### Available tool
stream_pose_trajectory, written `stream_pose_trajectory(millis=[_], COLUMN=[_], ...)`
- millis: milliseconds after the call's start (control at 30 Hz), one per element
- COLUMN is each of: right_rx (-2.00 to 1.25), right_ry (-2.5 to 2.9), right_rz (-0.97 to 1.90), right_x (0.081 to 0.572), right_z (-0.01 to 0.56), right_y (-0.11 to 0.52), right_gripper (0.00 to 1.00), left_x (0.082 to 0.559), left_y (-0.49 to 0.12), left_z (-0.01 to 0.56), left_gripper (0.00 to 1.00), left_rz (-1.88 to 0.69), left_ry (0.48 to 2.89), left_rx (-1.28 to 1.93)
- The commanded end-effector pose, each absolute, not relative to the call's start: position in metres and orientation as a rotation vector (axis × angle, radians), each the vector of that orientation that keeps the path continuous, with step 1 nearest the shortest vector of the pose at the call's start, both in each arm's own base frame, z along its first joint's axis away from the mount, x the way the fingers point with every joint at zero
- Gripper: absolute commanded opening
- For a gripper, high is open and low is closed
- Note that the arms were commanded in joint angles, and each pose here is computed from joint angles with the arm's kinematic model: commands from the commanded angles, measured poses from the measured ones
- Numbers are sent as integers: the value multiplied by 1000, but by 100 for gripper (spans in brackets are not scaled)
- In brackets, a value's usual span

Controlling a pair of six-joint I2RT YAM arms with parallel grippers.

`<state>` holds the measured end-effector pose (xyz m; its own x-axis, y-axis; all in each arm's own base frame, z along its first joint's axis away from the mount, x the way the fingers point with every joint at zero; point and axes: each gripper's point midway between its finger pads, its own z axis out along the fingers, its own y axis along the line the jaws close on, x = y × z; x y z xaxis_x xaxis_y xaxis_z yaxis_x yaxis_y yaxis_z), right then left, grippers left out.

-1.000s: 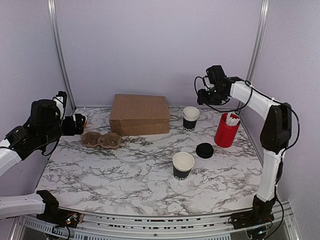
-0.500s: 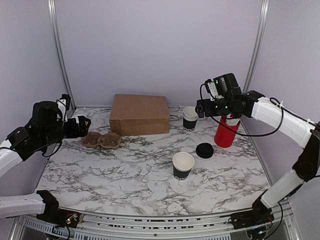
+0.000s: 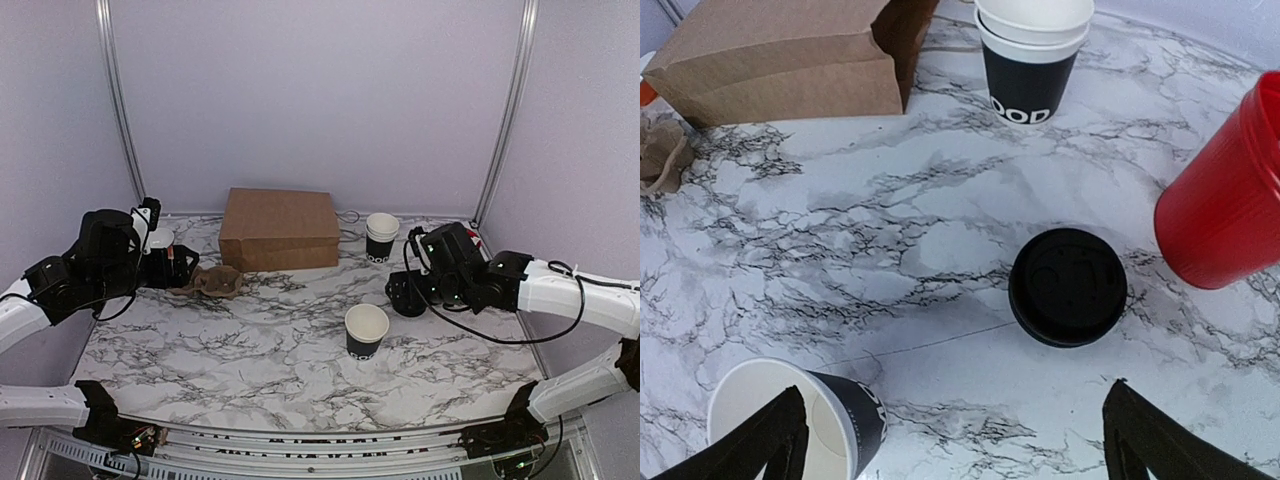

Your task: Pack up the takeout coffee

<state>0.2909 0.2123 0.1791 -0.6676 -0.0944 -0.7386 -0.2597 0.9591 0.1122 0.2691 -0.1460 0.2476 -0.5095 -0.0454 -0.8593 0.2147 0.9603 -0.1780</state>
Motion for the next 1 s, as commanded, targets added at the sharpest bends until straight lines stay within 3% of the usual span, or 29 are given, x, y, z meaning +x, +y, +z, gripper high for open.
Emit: stream_pose_trajectory(millis=[0, 400, 967], right_rx=[-124, -142, -145], right_ry=[2284, 2389, 2453], right_rz=[249, 72, 24], right_x=[288, 283, 352], right_z=[174, 127, 82], right_y=[199, 176, 166], right_gripper=[100, 100, 99], left_x=[268, 268, 265], left_y=[-141, -137, -134], left_z=[238, 240, 244], left_gripper=[99, 99, 99], left_rz=[-268, -246, -252], left_ry=[2107, 2102, 2089], left_rx=[133, 123, 110])
